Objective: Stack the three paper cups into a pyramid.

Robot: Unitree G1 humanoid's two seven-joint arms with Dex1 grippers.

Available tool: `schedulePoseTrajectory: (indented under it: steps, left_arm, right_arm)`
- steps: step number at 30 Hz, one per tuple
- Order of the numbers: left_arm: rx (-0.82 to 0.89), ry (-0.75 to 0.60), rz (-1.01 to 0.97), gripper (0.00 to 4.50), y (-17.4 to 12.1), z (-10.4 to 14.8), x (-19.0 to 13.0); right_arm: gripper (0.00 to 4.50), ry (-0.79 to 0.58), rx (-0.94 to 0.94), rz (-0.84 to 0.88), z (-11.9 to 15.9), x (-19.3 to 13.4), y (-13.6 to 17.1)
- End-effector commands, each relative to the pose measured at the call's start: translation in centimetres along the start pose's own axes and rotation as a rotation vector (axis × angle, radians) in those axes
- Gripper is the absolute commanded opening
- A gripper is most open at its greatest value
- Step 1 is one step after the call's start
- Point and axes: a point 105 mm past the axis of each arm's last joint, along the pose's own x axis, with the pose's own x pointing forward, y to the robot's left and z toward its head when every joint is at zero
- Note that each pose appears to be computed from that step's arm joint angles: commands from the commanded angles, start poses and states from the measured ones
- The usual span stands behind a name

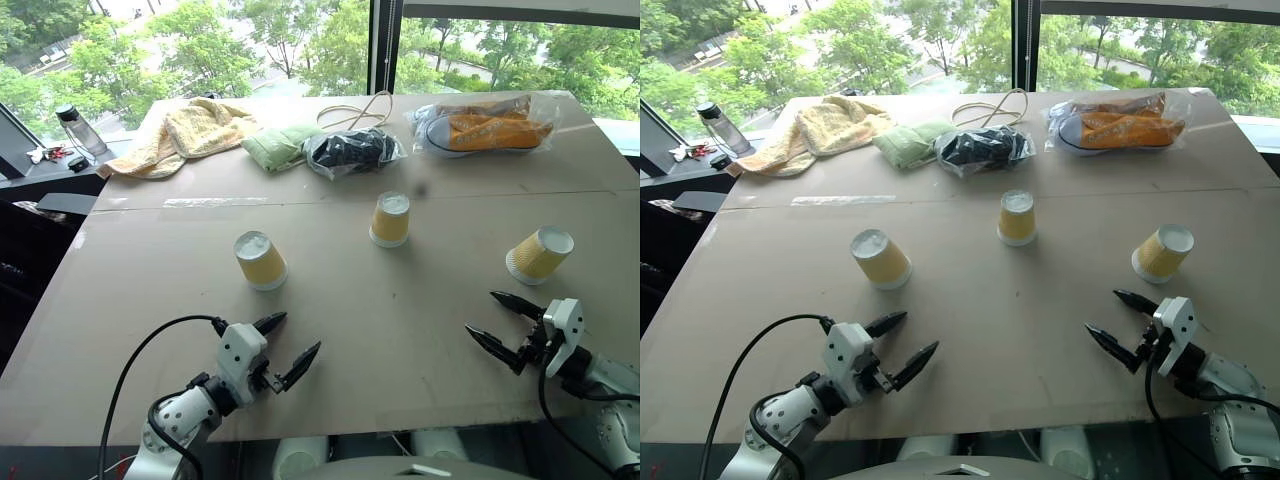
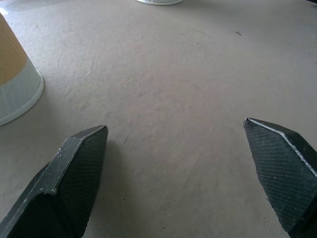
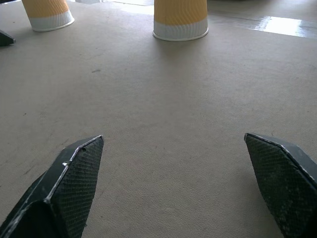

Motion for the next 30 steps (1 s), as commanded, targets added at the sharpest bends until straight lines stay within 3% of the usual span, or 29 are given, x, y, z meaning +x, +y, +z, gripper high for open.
schedulePoseTrajectory:
  steps: [1,19,26,30]
  left_arm:
    - [-0.019,0.035,0.005,4.50,0.0,-1.2,-0.2]
    - [-0.007,0.005,0.001,4.50,0.5,-1.2,-1.7]
    - [-0.015,-0.191,0.097,4.50,2.8,2.8,-2.6]
    - [0.068,-0.314,0.160,4.50,4.4,5.7,-3.6]
  right_arm:
    - [4.49,-0.025,-0.036,-0.014,1.2,-0.4,-0.3]
    - [4.49,-0.029,-0.037,0.020,1.4,0.3,-0.2]
    - [4.49,-0.113,0.005,0.143,3.1,0.5,1.5]
    - [4.49,-0.169,-0.019,0.252,5.2,0.9,3.2]
